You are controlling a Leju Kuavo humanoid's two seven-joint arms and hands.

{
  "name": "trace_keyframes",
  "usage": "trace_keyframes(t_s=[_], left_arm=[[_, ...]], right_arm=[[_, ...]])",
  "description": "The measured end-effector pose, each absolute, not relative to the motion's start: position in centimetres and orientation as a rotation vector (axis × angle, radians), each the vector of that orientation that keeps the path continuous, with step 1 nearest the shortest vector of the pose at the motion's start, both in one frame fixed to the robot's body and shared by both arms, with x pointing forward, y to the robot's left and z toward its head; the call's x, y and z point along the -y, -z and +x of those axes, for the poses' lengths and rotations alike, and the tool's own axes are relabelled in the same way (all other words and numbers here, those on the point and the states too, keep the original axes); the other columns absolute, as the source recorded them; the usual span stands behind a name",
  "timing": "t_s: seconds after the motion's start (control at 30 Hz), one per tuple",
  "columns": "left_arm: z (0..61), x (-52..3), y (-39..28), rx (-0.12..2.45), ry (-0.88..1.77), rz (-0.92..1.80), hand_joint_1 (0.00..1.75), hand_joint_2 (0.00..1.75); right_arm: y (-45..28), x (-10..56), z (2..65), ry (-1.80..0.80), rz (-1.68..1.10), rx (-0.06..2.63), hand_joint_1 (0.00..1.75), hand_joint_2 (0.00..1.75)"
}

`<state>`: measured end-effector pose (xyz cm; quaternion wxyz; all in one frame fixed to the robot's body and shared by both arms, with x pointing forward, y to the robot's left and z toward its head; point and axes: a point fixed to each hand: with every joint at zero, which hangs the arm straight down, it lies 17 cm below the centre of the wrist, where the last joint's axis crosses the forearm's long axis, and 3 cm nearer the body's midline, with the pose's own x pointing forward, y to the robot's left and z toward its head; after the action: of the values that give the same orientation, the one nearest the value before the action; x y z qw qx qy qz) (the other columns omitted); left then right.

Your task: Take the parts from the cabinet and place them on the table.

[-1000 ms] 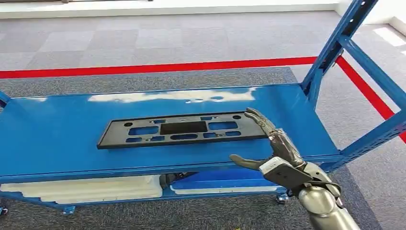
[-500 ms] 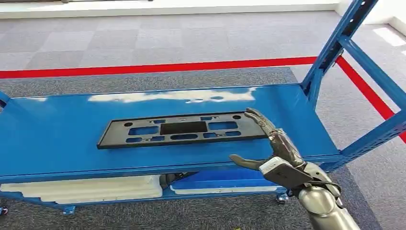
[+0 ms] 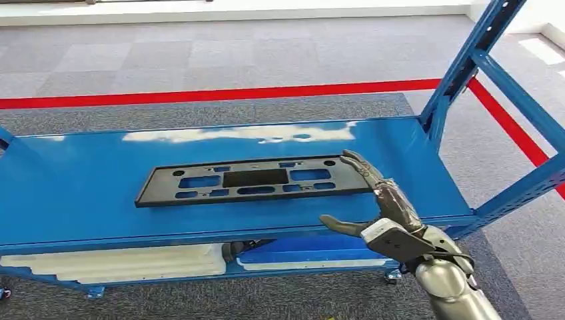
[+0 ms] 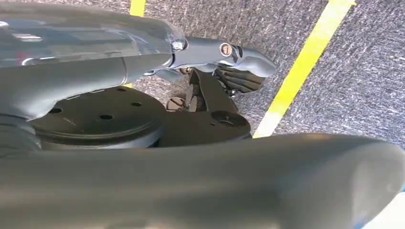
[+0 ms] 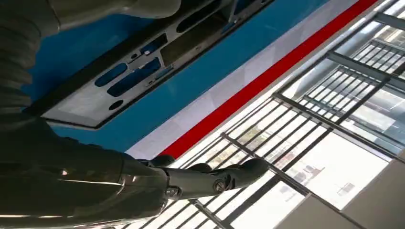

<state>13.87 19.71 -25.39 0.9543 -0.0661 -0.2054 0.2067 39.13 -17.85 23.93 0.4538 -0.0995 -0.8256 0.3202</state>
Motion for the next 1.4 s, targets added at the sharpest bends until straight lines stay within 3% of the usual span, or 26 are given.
trace_keyframes(t_s=[1.4], left_arm=[[13.87, -19.71, 25.39, 0.417, -0.420, -0.134, 0.00, 0.00]], right_arm=[[-23.93, 17.84, 39.13, -0.790, -0.246, 2.038, 0.00, 1.75]])
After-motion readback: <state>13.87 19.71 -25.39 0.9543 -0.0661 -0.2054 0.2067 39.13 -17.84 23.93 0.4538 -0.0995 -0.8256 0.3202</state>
